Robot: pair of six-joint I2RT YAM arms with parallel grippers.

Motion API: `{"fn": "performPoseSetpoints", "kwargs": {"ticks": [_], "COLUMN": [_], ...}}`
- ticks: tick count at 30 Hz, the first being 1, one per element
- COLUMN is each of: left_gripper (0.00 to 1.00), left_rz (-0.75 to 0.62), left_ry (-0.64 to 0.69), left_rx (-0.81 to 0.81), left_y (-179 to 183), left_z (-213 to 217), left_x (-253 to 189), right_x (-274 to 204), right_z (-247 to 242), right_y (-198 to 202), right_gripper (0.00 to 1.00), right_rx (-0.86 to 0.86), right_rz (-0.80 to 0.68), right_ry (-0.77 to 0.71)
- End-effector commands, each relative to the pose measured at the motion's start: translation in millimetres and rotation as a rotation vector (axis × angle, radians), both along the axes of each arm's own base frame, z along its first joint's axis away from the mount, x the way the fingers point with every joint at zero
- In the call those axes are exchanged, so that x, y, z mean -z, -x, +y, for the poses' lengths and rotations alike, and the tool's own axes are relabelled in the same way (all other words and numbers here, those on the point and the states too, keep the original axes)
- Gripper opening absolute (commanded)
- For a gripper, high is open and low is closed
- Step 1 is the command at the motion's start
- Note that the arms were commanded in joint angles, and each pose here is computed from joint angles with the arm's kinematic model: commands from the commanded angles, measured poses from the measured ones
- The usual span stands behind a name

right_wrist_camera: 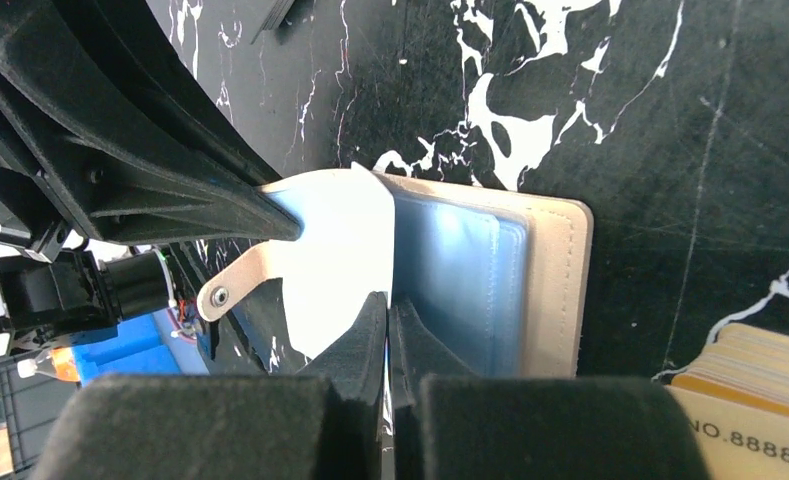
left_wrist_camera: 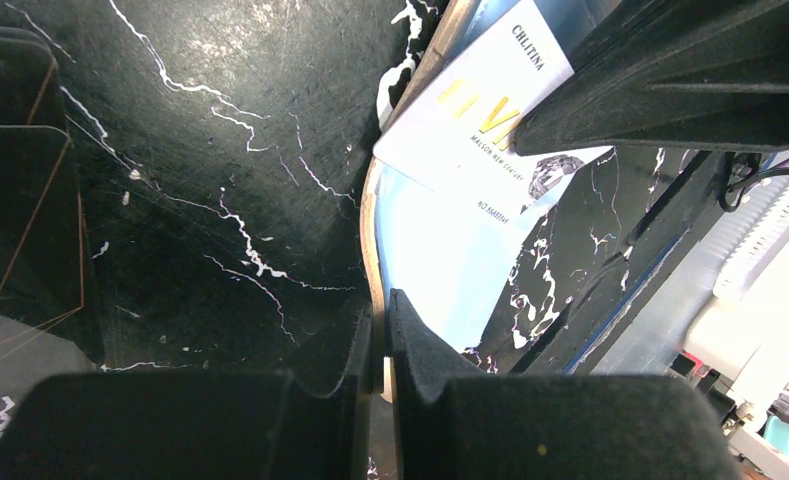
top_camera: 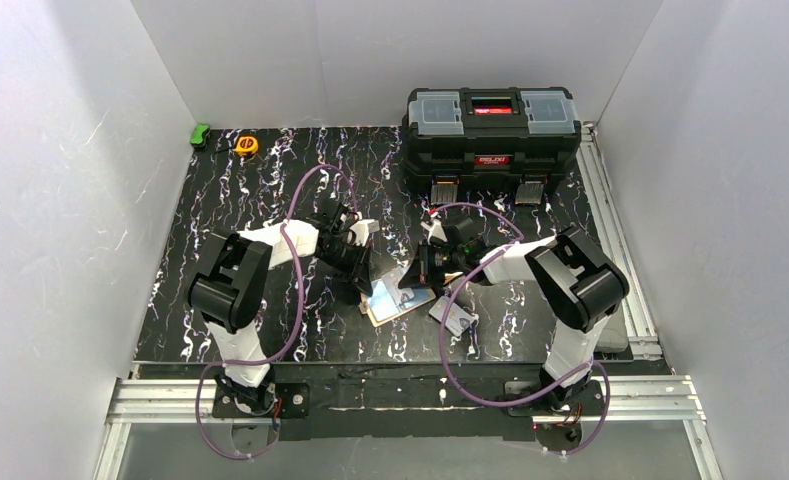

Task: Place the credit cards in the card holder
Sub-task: Insert the credit card into the card holder.

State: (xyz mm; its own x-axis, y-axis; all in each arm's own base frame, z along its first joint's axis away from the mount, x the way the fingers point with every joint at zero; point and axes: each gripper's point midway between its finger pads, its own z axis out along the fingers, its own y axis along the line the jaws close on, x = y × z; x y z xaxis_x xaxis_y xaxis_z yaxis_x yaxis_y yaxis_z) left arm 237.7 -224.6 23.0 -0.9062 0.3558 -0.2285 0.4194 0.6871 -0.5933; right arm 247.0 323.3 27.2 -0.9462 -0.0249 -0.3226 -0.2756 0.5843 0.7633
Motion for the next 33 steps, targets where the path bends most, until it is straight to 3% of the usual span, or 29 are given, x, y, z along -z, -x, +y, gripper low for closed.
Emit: {"fn": "performPoseSetpoints", "kwargs": {"ticks": [1, 19, 24, 33], "left_gripper": [0.00, 0.00, 0.20, 0.28], "left_rz": [0.021, 0.027, 0.028, -0.083], "left_ry": [0.008, 0.014, 0.017, -0.038], "left_rx": [0.024, 0.029, 0.036, 0.257], "left_y": [7, 8, 8, 21], "left_z": [-2, -3, -3, 21], "left_x": [-6, -7, -7, -13], "right_x": [29, 37, 38, 39], "right_z": [-26, -16, -13, -14], "right_y": [22, 25, 25, 24], "right_gripper": [0.01, 0.01, 0.01, 0.01], "right_rx": [-0.019, -0.093, -0.101, -0.099], "right_rz": [0.042, 0.100, 0.098, 0.095], "right_ry": [0.163, 0.152, 0.156, 0.161]}}
